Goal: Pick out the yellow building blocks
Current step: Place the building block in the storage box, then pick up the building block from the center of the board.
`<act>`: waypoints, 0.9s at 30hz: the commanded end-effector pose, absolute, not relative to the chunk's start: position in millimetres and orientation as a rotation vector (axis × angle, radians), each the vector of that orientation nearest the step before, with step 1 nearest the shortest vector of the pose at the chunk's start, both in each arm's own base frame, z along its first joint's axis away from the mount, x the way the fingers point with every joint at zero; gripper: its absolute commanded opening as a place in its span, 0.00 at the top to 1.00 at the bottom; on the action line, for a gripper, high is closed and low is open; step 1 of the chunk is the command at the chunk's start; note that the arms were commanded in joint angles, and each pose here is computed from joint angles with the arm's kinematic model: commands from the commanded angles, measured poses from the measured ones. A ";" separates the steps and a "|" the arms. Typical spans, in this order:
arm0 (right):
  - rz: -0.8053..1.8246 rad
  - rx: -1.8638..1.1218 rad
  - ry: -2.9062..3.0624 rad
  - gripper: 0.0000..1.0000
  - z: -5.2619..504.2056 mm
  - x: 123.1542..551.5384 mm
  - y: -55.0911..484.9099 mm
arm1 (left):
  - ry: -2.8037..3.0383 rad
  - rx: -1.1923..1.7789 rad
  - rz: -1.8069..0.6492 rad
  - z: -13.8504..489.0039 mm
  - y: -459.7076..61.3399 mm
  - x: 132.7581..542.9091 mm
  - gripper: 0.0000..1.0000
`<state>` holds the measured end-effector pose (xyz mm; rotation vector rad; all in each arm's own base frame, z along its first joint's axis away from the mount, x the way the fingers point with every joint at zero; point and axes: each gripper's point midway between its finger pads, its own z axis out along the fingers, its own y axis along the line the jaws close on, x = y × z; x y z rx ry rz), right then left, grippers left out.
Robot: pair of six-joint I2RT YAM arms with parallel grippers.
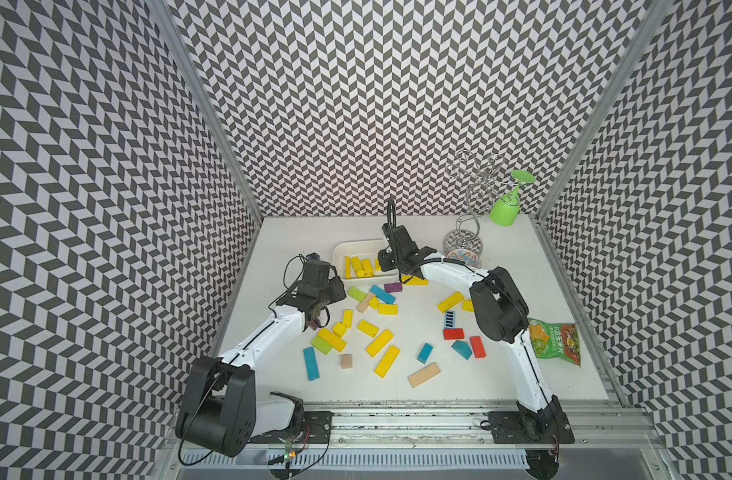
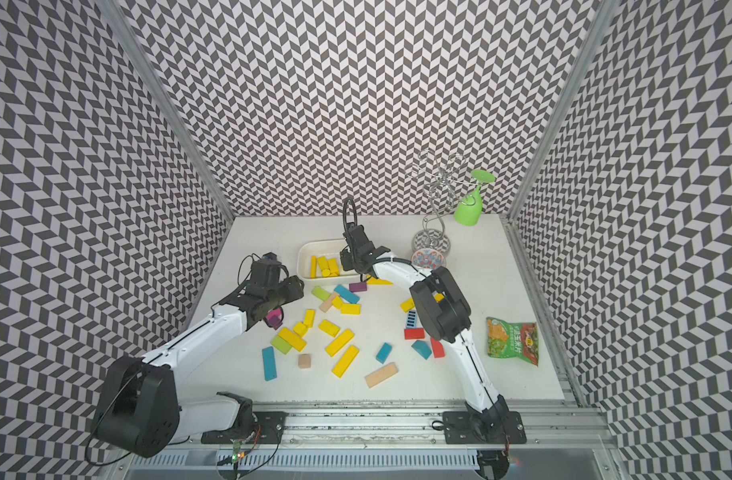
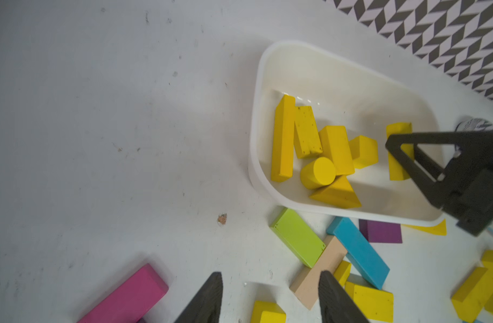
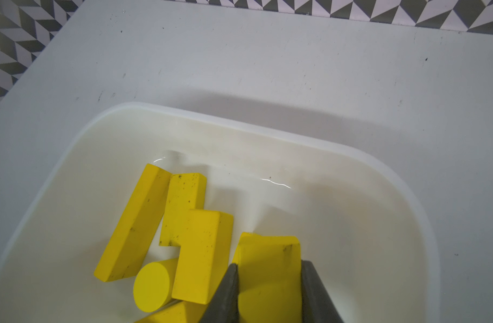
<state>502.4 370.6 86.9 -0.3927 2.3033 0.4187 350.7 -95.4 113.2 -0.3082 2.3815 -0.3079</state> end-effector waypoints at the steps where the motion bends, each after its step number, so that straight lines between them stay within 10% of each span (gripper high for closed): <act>1: 0.467 -0.366 2.246 0.65 101.1 512.8 380.0 | 2.440 -0.260 -0.240 92.1 -99.3 344.1 0.41; 9: 0.494 -0.361 2.201 0.47 133.9 511.4 379.3 | 2.490 -0.204 -0.227 73.9 -111.2 343.0 0.35; 27: 0.605 -0.344 2.167 0.47 208.9 404.4 318.7 | 2.583 -0.077 -0.198 45.4 -127.1 326.8 0.38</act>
